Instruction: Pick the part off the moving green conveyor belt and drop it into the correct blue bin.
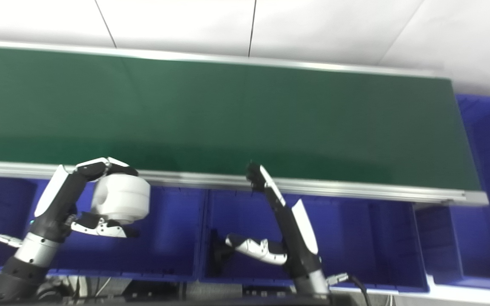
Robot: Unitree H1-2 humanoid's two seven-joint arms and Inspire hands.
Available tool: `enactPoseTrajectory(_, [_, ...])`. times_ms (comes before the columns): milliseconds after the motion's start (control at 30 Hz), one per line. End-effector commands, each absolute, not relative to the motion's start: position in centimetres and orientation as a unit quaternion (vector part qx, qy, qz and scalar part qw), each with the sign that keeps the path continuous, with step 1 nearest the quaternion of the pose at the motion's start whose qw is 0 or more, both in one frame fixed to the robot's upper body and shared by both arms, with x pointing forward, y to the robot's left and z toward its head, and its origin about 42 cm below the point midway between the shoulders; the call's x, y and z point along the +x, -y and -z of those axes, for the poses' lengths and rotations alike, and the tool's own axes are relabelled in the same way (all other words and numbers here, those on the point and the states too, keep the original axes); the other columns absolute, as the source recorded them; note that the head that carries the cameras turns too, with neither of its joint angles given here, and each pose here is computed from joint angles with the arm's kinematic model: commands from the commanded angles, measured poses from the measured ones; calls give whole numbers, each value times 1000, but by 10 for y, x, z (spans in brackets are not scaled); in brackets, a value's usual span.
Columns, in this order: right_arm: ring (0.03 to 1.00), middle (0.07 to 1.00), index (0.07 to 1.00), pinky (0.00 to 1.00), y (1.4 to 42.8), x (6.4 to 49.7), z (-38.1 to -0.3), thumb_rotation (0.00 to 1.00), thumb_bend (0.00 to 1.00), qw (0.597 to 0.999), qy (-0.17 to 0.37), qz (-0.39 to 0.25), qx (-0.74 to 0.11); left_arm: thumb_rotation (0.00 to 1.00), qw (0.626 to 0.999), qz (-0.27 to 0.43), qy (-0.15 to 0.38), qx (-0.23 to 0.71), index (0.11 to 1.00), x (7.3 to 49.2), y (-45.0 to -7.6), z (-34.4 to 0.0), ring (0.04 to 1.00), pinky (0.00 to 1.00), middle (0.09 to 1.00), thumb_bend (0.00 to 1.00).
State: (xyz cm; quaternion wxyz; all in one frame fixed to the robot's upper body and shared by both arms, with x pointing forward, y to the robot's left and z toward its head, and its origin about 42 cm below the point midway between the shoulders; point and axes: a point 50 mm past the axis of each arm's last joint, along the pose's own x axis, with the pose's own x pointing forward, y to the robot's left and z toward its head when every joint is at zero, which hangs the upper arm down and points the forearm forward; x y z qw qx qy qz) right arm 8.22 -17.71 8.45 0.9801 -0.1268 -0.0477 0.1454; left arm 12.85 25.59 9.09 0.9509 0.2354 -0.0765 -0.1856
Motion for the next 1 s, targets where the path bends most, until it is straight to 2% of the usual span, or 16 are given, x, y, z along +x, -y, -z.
enactPoseTrajectory(0, [891,932,957,840,178,80,-94,616,736,981,61,-141,-118,0,941,194,102,257,478,127,-253,-93,450,462,521,500])
enactPoseTrajectory(100, [892,929,956,844,179,79,-95,606,730,981,58,-139,-120,0,926,214,92,296,481,125,-249,-86,438,454,526,499])
enactPoseTrajectory(233, [902,927,956,881,180,78,-96,622,733,981,54,-137,-126,0,906,231,44,352,480,125,-240,-84,438,460,525,500])
enactPoseTrajectory(333, [895,924,954,867,180,79,-97,618,738,981,52,-135,-125,0,889,244,3,386,489,127,-234,-83,423,452,530,499])
enactPoseTrajectory(433, [893,924,955,855,181,80,-96,629,745,981,53,-136,-126,0,872,256,-28,415,536,131,-228,-81,385,390,492,494])
enactPoseTrajectory(500, [895,924,955,858,181,81,-96,630,743,981,54,-137,-127,0,866,257,-44,426,519,133,-225,-80,384,332,498,496])
enactPoseTrajectory(533, [894,923,956,859,181,81,-96,633,741,981,54,-137,-127,0,862,257,-54,434,540,134,-224,-80,366,315,481,492])
enactPoseTrajectory(600, [887,918,955,858,181,81,-96,627,736,981,54,-137,-126,0,852,260,-71,448,529,135,-222,-80,400,402,513,495])
enactPoseTrajectory(633, [885,919,956,849,181,81,-95,622,732,981,53,-137,-126,31,845,265,-75,458,510,135,-222,-80,553,498,626,500])
enactPoseTrajectory(667, [884,920,956,846,181,81,-95,620,732,981,53,-137,-125,49,839,268,-75,467,504,135,-222,-81,625,549,681,504])
enactPoseTrajectory(733, [887,923,955,854,180,81,-96,612,730,981,52,-137,-124,223,826,276,-70,487,681,134,-223,-82,748,676,765,601])
enactPoseTrajectory(767, [887,923,954,855,180,80,-96,610,730,981,52,-137,-124,259,807,284,-70,513,707,133,-224,-84,770,703,779,614])
enactPoseTrajectory(800, [886,924,954,858,180,80,-96,610,731,982,51,-137,-124,442,794,289,-71,531,750,133,-225,-86,803,819,798,656])
enactPoseTrajectory(867, [889,926,953,869,179,80,-97,615,734,981,51,-137,-125,655,775,294,-73,554,805,131,-227,-89,847,949,832,732])
enactPoseTrajectory(967, [897,928,954,887,179,79,-97,632,741,981,50,-137,-128,768,786,290,-59,542,854,128,-229,-94,890,995,886,816])
